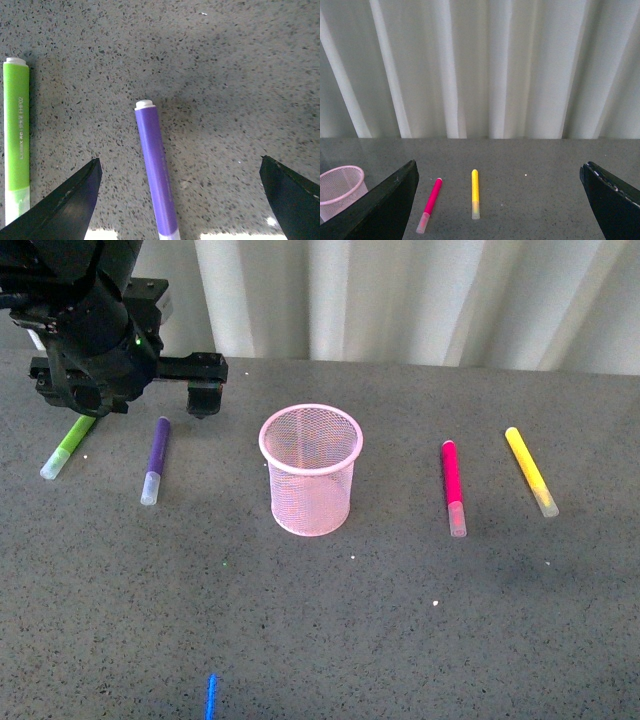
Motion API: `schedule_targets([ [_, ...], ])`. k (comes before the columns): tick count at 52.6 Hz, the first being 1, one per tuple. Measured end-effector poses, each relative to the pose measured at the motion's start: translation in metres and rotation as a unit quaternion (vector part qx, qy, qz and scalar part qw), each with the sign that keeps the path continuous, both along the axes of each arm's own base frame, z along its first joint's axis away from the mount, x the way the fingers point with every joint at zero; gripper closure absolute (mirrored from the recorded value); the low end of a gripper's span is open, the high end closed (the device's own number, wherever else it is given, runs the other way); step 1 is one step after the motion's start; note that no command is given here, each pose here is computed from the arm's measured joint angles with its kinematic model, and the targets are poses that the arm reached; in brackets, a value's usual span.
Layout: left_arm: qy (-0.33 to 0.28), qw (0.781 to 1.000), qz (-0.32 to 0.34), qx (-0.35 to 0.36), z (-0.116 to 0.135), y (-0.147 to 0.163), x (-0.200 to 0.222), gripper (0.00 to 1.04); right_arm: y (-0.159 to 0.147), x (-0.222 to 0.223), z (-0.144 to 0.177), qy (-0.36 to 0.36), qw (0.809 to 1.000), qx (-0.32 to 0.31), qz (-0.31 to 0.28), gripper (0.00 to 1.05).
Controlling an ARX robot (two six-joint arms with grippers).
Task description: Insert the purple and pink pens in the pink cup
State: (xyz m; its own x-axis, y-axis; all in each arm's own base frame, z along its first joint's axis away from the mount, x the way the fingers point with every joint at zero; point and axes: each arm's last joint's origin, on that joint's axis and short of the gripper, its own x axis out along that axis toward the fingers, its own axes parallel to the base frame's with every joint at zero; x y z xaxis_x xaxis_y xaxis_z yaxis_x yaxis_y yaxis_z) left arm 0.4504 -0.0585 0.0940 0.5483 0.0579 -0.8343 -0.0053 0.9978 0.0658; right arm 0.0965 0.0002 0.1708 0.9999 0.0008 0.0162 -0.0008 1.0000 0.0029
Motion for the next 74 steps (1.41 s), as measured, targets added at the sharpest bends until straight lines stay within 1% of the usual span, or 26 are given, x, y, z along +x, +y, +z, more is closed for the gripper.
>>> schedule_targets([
  [13, 0.018, 1.000, 0.006, 0.014, -0.025, 0.006, 0.013, 0.07, 0.000, 0.000, 0.000, 0.000, 1.000, 0.000, 0.000, 0.07],
  [26, 0.026, 1.000, 0.002, 0.015, -0.038, 0.002, 0.018, 0.07, 0.000, 0.000, 0.000, 0.000, 1.000, 0.000, 0.000, 0.07],
  [27, 0.029, 0.999, 0.001, 0.014, -0.040, 0.002, 0.017, 0.09, 0.000, 0.000, 0.000, 0.000, 1.000, 0.000, 0.000, 0.07],
  [33, 0.029, 1.000, -0.001, 0.012, -0.042, -0.001, 0.017, 0.28, 0.000, 0.000, 0.000, 0.000, 1.000, 0.000, 0.000, 0.07],
  [40, 0.027, 1.000, -0.004, 0.010, -0.042, -0.006, 0.017, 0.46, 0.000, 0.000, 0.000, 0.000, 1.000, 0.000, 0.000, 0.07],
  [44, 0.027, 1.000, -0.005, 0.006, -0.042, -0.009, 0.016, 0.62, 0.000, 0.000, 0.000, 0.000, 1.000, 0.000, 0.000, 0.07],
  [46, 0.027, 1.000, -0.005, 0.005, -0.042, -0.010, 0.016, 0.66, 0.000, 0.000, 0.000, 0.000, 1.000, 0.000, 0.000, 0.07],
  [48, 0.028, 1.000, -0.005, 0.003, -0.043, -0.010, 0.016, 0.73, 0.000, 0.000, 0.000, 0.000, 1.000, 0.000, 0.000, 0.07],
  [49, 0.027, 1.000, -0.004, 0.002, -0.043, -0.011, 0.016, 0.78, 0.000, 0.000, 0.000, 0.000, 1.000, 0.000, 0.000, 0.07],
  [53, 0.026, 1.000, 0.002, 0.000, -0.043, -0.011, 0.016, 0.91, 0.000, 0.000, 0.000, 0.000, 1.000, 0.000, 0.000, 0.07],
  [59, 0.020, 1.000, 0.008, -0.005, -0.043, -0.010, 0.016, 0.92, 0.000, 0.000, 0.000, 0.000, 1.000, 0.000, 0.000, 0.07],
  [67, -0.003, 1.000, 0.016, -0.020, -0.039, -0.008, 0.015, 0.92, 0.000, 0.000, 0.000, 0.000, 1.000, 0.000, 0.000, 0.07],
  [71, -0.040, 0.999, 0.021, -0.029, -0.029, -0.006, 0.014, 0.92, 0.000, 0.000, 0.000, 0.000, 1.000, 0.000, 0.000, 0.07],
  [74, -0.073, 0.996, 0.021, -0.047, -0.015, -0.004, 0.013, 0.92, 0.000, 0.000, 0.000, 0.000, 1.000, 0.000, 0.000, 0.07],
])
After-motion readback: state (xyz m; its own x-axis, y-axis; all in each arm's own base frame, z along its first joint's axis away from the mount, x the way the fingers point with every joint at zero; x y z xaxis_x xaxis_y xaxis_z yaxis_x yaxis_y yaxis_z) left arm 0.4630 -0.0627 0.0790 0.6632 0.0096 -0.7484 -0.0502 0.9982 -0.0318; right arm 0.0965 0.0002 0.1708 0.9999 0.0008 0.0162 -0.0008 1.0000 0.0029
